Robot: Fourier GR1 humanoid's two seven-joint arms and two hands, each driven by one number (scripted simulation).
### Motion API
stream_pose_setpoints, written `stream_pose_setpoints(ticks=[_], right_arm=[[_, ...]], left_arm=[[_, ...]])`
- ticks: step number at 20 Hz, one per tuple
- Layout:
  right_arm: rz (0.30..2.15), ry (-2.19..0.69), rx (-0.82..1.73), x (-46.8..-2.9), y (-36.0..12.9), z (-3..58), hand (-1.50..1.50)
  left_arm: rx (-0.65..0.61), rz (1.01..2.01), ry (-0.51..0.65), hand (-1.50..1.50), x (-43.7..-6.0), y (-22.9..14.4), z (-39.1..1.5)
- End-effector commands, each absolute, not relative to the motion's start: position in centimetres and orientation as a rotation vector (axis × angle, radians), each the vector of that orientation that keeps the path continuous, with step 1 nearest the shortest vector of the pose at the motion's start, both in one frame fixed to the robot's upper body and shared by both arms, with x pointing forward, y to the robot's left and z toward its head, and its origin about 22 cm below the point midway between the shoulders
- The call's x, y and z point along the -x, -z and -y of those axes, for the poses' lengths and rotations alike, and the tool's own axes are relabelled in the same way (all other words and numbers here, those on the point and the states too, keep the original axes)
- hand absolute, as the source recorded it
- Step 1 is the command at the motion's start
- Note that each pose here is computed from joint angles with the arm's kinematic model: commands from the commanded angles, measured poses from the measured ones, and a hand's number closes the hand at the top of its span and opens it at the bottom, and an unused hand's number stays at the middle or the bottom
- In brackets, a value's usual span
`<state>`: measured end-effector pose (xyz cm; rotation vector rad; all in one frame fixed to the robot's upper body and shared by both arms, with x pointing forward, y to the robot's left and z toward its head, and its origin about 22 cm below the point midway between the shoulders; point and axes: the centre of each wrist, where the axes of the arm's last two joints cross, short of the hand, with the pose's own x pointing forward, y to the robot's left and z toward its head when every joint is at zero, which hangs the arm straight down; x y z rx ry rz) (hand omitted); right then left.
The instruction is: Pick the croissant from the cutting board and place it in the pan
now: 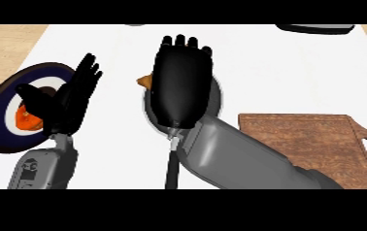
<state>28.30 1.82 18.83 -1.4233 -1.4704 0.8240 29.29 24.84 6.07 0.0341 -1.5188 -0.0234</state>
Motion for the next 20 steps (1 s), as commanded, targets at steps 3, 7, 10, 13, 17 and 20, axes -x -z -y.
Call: stream_pose_setpoints(ticks=[3, 7, 10, 13, 17, 20], right_arm=[[1.357, -0.629, 1.395, -30.7, -17.8, -2.4, 1.50], [1.397, -0.671, 1.308, -31.9, -14.5, -1.8, 1.50], [1.409, -0.671, 1.267, -33.4, -12.4, -0.8, 1.50], [1.417, -0.691, 1.246, -35.2, -10.8, -0.1, 1.50], [1.267, -0.763, 1.265, -35.8, -6.9, 1.0, 1.50], [1.166, -0.547, 1.167, -35.8, -5.6, 2.8, -1.50]], left_arm=[[-0.064, 1.526, -0.010, 0.00, -29.4, -7.4, -25.8], [-0.062, 1.530, 0.002, 0.00, -29.4, -5.8, -26.5], [-0.065, 1.534, 0.000, 0.00, -29.5, -7.6, -25.5], [-0.082, 1.536, -0.013, 0.00, -28.8, -5.9, -26.9], [-0.063, 1.525, 0.005, 0.00, -28.9, -6.1, -25.3], [-0.077, 1.532, -0.013, 0.00, -28.4, -6.2, -26.0]])
